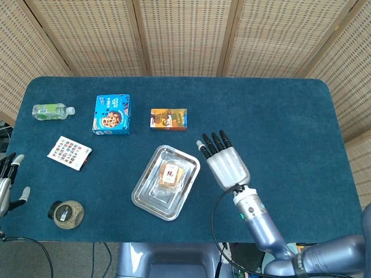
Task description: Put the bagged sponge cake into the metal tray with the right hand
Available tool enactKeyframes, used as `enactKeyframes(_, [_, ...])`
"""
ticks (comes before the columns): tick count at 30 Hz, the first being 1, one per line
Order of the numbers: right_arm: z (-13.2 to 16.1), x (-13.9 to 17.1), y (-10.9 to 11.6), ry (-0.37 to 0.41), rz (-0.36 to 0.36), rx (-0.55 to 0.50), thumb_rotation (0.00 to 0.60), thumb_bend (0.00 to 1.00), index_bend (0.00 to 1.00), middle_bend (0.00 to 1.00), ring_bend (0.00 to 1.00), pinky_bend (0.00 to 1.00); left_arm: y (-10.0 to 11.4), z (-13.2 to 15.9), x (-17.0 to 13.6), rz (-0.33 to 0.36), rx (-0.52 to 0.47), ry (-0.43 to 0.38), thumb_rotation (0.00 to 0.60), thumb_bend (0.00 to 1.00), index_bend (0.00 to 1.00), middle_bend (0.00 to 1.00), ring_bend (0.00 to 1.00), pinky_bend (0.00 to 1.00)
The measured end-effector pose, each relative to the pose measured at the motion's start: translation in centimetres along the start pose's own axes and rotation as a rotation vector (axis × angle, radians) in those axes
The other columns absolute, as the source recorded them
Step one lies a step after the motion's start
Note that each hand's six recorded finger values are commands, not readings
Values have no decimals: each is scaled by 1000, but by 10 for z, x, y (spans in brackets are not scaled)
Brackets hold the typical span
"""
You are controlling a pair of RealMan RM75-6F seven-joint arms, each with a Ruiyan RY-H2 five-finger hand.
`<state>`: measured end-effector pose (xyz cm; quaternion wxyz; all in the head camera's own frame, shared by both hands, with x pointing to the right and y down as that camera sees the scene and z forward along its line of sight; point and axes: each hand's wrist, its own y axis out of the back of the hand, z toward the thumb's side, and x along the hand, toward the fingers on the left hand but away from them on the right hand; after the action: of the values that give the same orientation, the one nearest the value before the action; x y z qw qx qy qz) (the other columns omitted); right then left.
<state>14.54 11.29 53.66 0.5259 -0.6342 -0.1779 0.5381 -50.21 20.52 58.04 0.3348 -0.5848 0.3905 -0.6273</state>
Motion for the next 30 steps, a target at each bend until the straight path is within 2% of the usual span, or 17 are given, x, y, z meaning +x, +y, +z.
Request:
enactKeyframes(5, [-28,27,0,-24,-11,-106,600,259,0,0,0,0,-1,2,-1,-1,4,-6,600,421,0,0,0,0])
enactKeyframes(12, [-68,62,-13,-38,35,-247,600,273,0,0,0,0,-2,4,-1,-3,11,-7,600,421,0,0,0,0])
enactKeyframes(19, [-105,99,-27,-74,61,-290,600,272,0,0,0,0,-4,6,-1,-5,26,-10,600,421,0,0,0,0])
enactKeyframes(25, [-126,121,-41,-105,29,-293,600,272,0,0,0,0,-3,6,-1,-1,28,-9,600,421,0,0,0,0])
enactKeyframes(30, [-148,142,-63,-159,20,-315,600,272,0,0,0,0,-5,9,-2,-7,34,-18,600,421,0,0,0,0])
